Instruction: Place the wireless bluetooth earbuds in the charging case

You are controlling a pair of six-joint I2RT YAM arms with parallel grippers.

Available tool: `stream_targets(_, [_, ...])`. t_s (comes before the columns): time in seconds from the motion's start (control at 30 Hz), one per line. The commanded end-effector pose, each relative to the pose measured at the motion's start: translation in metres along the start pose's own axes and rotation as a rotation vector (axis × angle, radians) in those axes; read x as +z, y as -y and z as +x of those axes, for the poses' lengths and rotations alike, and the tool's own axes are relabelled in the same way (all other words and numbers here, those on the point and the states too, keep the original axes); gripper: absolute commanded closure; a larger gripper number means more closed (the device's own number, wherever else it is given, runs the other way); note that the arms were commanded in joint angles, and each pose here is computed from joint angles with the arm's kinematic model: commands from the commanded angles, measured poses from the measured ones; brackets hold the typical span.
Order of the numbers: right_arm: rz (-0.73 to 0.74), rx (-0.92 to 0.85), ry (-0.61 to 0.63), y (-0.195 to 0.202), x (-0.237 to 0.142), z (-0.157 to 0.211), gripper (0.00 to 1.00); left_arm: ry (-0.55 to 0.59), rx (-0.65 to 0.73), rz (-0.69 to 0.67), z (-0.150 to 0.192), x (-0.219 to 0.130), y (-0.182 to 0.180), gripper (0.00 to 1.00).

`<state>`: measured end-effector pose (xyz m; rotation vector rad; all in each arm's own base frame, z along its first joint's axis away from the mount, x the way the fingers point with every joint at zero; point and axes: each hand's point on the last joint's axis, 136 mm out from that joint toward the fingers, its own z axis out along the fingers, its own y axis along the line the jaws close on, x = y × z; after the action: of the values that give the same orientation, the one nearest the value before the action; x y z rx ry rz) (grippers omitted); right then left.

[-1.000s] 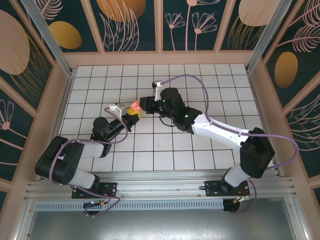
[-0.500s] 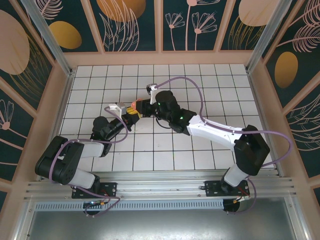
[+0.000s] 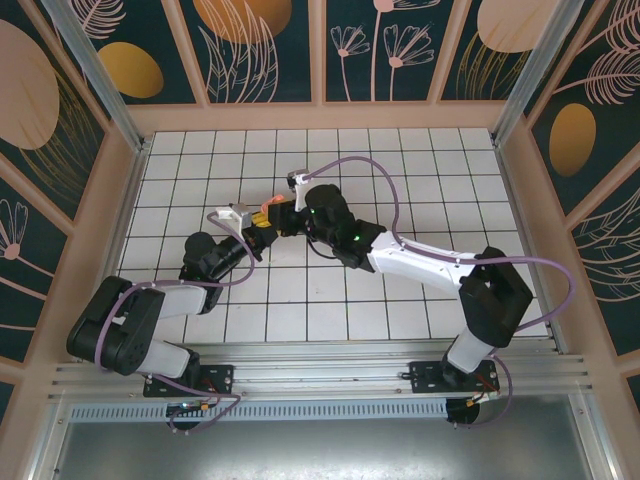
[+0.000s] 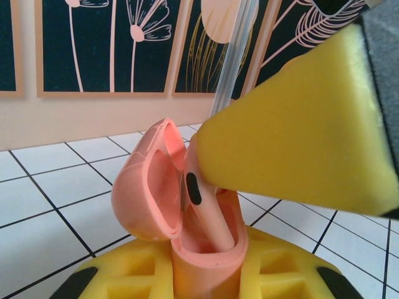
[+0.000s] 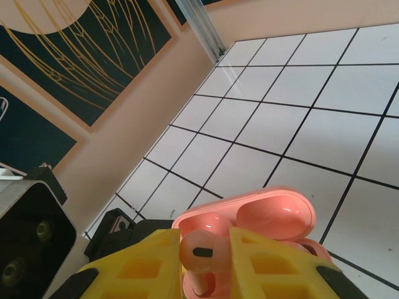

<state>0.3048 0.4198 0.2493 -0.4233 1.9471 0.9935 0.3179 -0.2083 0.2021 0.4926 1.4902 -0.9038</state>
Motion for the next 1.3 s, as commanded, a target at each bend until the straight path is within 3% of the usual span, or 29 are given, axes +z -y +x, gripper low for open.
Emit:
stream_targets(0.0, [0.032,-0.046,-0.003,-0.002,0.004,0.004,0.78,0.101,0.064,0.054,-0.038,0.003,0.015,0.90])
stream_targets(0.9, [0.031,-0.063,-0.006,0.008,-0.013,0.022,0.78,0.147,0.298,0.095,-0.049,-0.013,0.036,0.90])
stream_targets(1.27, [0.056,-0.076,0.016,0.010,-0.026,0.015,0.78,0.137,0.318,0.099,-0.047,-0.015,0.037,0.90])
